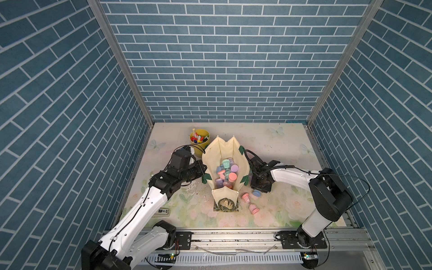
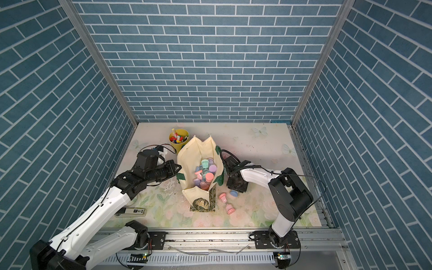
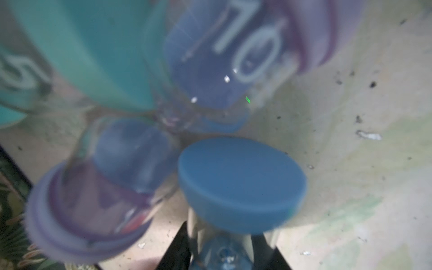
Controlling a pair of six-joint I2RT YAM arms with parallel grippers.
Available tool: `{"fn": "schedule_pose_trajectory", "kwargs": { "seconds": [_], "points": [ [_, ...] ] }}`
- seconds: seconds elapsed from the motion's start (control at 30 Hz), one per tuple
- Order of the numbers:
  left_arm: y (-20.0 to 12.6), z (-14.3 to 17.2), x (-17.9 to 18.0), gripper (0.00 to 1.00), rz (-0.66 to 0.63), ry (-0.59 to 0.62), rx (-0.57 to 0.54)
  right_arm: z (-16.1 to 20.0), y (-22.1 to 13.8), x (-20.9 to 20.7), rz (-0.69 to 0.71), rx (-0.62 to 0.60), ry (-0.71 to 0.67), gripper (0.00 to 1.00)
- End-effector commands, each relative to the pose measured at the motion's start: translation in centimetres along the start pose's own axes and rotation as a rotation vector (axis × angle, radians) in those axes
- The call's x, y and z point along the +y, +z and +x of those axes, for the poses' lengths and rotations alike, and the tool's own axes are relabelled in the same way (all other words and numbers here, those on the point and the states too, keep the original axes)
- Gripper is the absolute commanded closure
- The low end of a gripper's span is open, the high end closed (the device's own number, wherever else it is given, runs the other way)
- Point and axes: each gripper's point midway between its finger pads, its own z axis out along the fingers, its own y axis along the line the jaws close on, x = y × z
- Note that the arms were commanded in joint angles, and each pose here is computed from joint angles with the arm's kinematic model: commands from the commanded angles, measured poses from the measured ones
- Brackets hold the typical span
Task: Put the hourglass into the canvas bag
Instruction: Pick up the hourglass from the center of the board, then place the hourglass in the canvas bag.
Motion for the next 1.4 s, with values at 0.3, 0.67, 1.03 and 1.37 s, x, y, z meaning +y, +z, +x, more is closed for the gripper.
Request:
{"fn": "schedule_pose_trajectory", "kwargs": {
  "seconds": [0.3, 0.67, 1.03, 1.37],
  "points": [
    [0.0, 0.3, 0.3, 1.0, -0.001, 0.008, 0.0, -0.5, -1.9, -0.4, -0.065, -0.069, 0.039, 0.98],
    [-0.1, 0.0, 0.0, 1.0, 0.001, 0.009, -0.009, -3.4, -12.8, -2.0, -0.097, -0.347, -0.08, 1.0],
    [-0.1, -0.2, -0.1, 1.0, -0.004, 0.007, -0.013, -5.0, -22.3, 2.2, -0.288, -0.487, -0.225, 1.0],
    [-0.2, -0.3, -0.2, 1.0, -0.008, 0.009, -0.013, -4.0, -27.4, 9.0, -0.399, -0.548, -0.43, 1.0]
  ]
}}
